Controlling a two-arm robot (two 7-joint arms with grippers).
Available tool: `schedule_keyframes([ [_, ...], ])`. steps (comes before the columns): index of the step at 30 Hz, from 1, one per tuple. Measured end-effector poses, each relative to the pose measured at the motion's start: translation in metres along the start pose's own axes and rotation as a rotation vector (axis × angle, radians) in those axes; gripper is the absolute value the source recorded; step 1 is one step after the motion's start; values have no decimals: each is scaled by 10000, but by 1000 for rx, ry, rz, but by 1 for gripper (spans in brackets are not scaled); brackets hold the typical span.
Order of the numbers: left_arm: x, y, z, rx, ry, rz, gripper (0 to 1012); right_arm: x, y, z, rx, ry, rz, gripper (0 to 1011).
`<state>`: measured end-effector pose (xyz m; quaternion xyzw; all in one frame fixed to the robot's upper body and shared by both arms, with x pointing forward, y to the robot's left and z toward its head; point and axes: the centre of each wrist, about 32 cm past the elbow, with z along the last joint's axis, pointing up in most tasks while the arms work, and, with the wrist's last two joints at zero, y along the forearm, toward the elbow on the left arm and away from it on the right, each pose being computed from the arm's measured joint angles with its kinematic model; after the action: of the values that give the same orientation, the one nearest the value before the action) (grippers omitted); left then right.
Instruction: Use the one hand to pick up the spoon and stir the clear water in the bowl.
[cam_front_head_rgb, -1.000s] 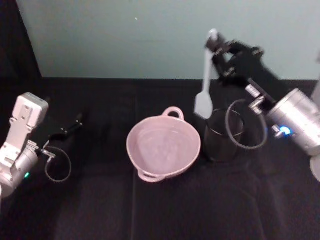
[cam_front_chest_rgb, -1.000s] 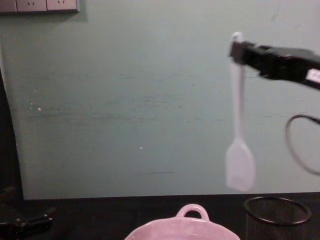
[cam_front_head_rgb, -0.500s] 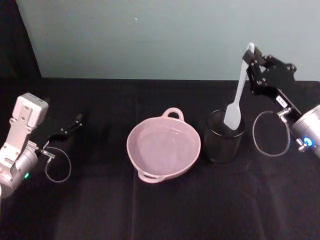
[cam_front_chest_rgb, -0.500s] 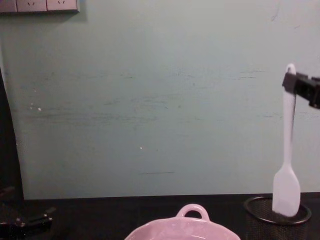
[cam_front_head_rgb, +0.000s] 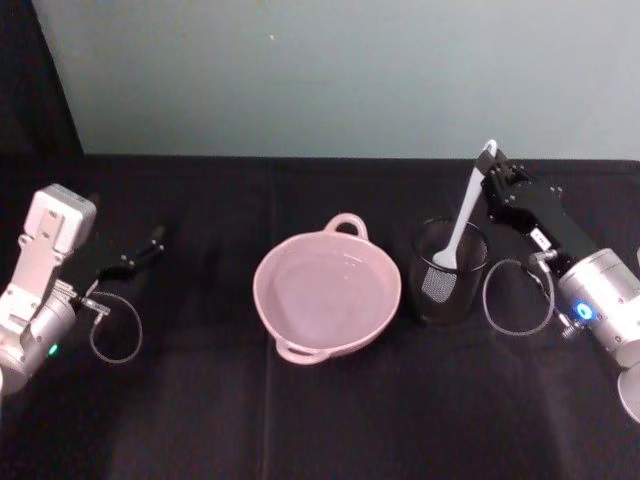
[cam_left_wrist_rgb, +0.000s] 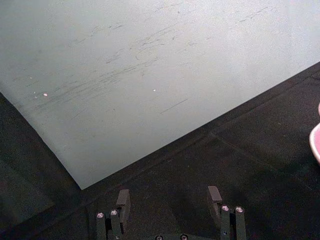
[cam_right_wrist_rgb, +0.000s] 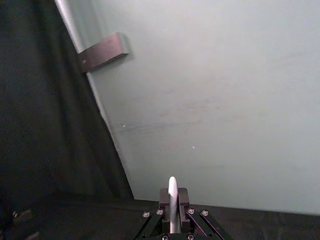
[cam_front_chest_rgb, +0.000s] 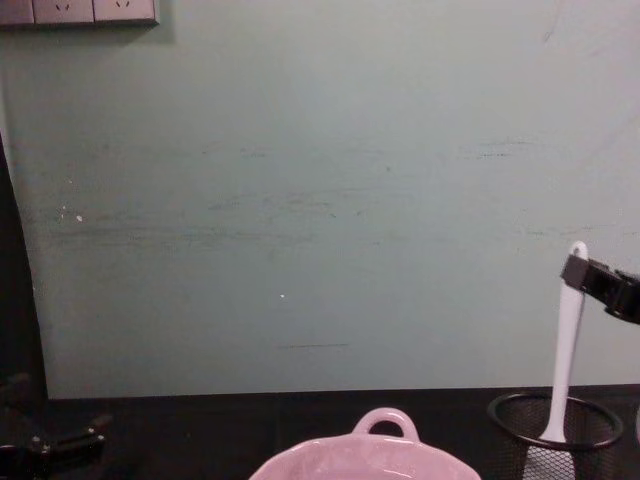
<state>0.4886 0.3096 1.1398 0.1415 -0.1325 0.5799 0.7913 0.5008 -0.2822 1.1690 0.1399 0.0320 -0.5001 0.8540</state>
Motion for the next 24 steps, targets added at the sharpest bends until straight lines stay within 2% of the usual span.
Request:
schedule_keyframes([
  [1,0,0,0,0,0,0,1011,27,-15,-45,1,35,-17,108],
  [9,0,0,0,0,0,0,1011,154,-88,-204,33,194,-73,108],
  [14,0,0,0,0,0,0,1011,179,-98,-238,47,238,-79,108],
  [24,0,0,0,0,0,0,1011,193,-60,-277,47,278,-70,108],
])
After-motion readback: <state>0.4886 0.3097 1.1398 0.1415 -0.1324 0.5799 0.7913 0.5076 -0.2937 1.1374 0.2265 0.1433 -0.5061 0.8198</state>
